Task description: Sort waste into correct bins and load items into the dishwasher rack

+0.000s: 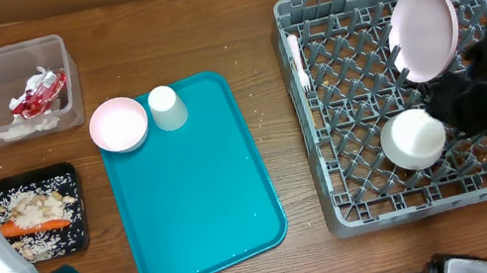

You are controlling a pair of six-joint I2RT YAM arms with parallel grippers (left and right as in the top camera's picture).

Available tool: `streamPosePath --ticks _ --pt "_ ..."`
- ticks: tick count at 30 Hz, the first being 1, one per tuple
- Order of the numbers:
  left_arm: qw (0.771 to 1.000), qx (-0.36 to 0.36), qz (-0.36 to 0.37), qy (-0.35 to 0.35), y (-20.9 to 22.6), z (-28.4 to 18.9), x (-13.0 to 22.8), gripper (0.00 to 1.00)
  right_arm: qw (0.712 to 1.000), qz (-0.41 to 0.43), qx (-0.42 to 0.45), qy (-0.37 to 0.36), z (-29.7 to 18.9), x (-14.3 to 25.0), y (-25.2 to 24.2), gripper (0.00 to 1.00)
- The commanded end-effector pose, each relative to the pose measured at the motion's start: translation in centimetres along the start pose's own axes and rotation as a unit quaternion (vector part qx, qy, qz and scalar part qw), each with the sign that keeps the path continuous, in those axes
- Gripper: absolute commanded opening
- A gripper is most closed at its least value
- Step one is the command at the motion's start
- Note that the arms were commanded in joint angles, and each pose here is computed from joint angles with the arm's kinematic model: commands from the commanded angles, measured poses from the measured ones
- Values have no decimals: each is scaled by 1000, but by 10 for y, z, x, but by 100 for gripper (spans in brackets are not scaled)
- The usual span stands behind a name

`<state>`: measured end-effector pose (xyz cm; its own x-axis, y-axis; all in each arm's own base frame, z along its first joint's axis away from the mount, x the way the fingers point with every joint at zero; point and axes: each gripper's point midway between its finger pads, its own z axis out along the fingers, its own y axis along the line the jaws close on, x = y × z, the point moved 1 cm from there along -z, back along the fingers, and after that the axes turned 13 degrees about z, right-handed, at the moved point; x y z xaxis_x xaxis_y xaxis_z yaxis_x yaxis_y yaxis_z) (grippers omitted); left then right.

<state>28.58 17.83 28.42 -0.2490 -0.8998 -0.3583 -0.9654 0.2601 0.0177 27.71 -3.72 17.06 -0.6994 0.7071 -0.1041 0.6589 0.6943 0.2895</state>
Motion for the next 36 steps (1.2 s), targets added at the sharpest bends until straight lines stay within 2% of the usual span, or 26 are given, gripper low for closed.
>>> streamPosePath --ticks 1,2,4,6,8,9,17,36 --pt "1000 -10 -5 -4 0 3 0 100 997 -43 -52 24 4 19 37 31" --pt "1000 -10 -5 -4 0 3 0 100 996 -58 -60 28 5 25 46 31" --pt "1000 -10 -5 -4 0 3 0 100 990 -106 -83 30 8 42 75 41" --pt "1000 -10 -5 -4 0 3 0 100 980 -154 -126 28 7 57 107 55" --pt "1000 -10 -5 -4 0 3 0 100 969 -185 -159 35 5 70 128 77" --pt "1000 -10 -5 -4 0 3 0 100 962 -205 -177 36 4 79 141 99" --pt "1000 -10 -5 -4 0 3 0 100 929 -281 -240 13 3 106 193 100" --pt "1000 -10 -5 -4 0 3 0 100 925 -285 -252 -9 0 100 202 100"
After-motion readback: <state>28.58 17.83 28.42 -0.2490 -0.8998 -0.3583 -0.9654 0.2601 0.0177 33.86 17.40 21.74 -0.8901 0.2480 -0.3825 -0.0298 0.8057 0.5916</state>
